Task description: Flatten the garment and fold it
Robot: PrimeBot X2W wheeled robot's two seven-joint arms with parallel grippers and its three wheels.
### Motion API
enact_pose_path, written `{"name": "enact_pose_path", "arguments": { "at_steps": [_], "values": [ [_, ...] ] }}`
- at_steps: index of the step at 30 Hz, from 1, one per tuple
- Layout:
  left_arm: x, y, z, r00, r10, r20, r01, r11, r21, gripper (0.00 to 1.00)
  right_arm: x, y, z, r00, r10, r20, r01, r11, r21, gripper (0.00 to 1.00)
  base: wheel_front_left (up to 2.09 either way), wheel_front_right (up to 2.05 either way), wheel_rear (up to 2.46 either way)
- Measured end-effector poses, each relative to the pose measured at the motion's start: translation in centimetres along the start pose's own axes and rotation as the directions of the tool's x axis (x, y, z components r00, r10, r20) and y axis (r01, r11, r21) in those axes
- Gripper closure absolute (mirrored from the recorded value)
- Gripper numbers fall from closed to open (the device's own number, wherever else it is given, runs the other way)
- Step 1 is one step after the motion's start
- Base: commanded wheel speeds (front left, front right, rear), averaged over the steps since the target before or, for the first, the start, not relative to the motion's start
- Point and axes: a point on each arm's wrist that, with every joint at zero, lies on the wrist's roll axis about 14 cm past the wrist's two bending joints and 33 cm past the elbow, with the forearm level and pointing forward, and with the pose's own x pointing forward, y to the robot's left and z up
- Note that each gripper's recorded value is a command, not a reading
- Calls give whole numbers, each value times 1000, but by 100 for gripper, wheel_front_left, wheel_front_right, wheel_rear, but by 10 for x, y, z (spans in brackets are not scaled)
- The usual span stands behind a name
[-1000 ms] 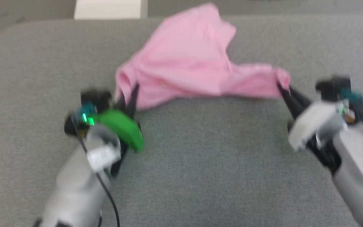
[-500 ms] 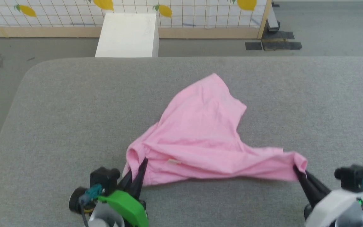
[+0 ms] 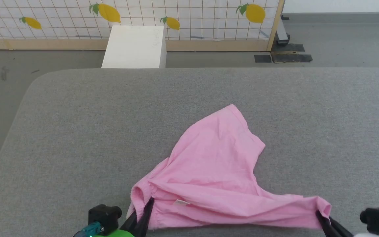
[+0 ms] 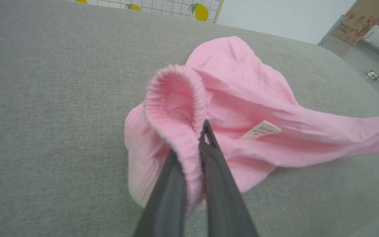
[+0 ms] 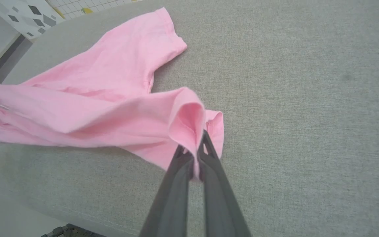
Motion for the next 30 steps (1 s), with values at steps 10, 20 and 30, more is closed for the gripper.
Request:
{"name": "enact_pose_path", "arguments": {
  "at_steps": [10, 20, 30],
  "values": [
    [12, 11, 10, 998, 51, 40, -48, 996, -72, 100, 71, 19, 66, 990, 113, 80, -101, 985, -140, 100, 0, 0, 0],
    [22, 42, 25, 979, 158, 128, -140, 980, -138, 100, 155, 62, 117, 966, 253, 43, -235, 940, -246, 100, 0, 0, 0],
    [49, 74, 10, 973, 219, 68, -206, 966, -157, 100, 223, 83, 101, 955, 282, -95, -298, 917, -266, 100, 0, 0, 0]
  ]
}}
